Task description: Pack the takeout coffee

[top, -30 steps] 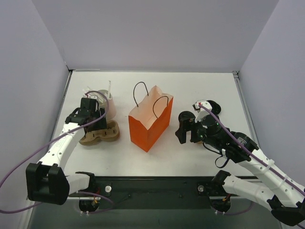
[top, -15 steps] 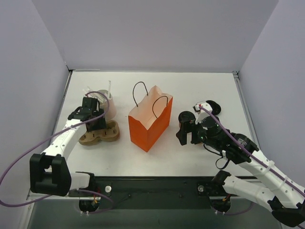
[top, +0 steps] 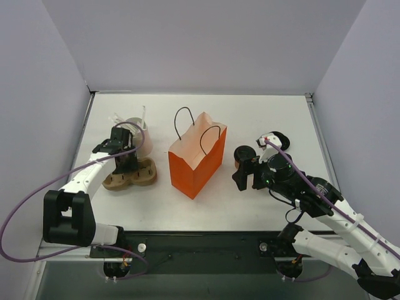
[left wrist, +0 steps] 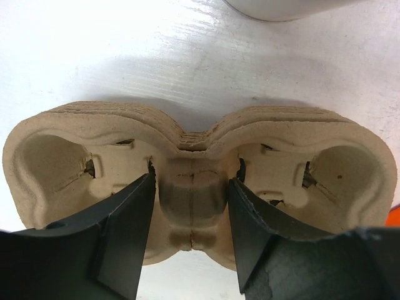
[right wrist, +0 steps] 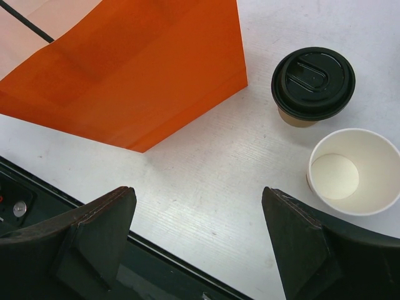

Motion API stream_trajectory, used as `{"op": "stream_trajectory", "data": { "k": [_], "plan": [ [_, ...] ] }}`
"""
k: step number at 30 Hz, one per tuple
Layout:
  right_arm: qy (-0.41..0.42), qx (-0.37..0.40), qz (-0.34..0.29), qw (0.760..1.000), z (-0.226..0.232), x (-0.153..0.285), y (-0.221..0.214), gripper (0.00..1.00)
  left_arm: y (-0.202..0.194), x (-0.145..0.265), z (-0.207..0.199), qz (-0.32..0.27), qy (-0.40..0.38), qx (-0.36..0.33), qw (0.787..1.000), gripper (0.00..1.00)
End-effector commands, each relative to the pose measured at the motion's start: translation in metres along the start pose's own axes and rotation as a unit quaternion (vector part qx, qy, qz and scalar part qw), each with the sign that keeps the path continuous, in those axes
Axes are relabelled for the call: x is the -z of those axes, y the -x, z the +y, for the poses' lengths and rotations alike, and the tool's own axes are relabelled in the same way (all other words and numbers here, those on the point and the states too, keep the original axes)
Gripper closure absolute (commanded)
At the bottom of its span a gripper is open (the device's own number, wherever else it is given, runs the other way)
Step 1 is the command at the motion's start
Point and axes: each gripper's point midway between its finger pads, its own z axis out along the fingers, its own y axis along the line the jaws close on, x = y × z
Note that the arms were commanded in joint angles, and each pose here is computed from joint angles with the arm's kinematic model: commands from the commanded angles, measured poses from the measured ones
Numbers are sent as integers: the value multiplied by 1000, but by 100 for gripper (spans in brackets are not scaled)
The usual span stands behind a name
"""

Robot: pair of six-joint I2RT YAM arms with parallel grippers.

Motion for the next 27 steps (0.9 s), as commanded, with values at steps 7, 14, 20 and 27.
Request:
{"op": "stream_trajectory", "data": {
  "k": [7, 14, 20, 27],
  "plan": [
    [-2, -7, -3, 1000, -1, 3, 0, 14, 20, 15, 2, -34, -3, 16, 999, 46],
    [-1, -8, -4, 1000, 0, 3, 2, 15, 34, 36, 7, -59, 5, 24, 998, 50],
    [-1, -10, -2, 1000, 0, 3, 0, 14, 37, 44, 11, -59, 12, 30, 998, 50],
    [4, -14, -5, 1000, 1, 6, 1, 14, 19, 35, 10, -36, 9, 27, 999, 51]
  ]
}}
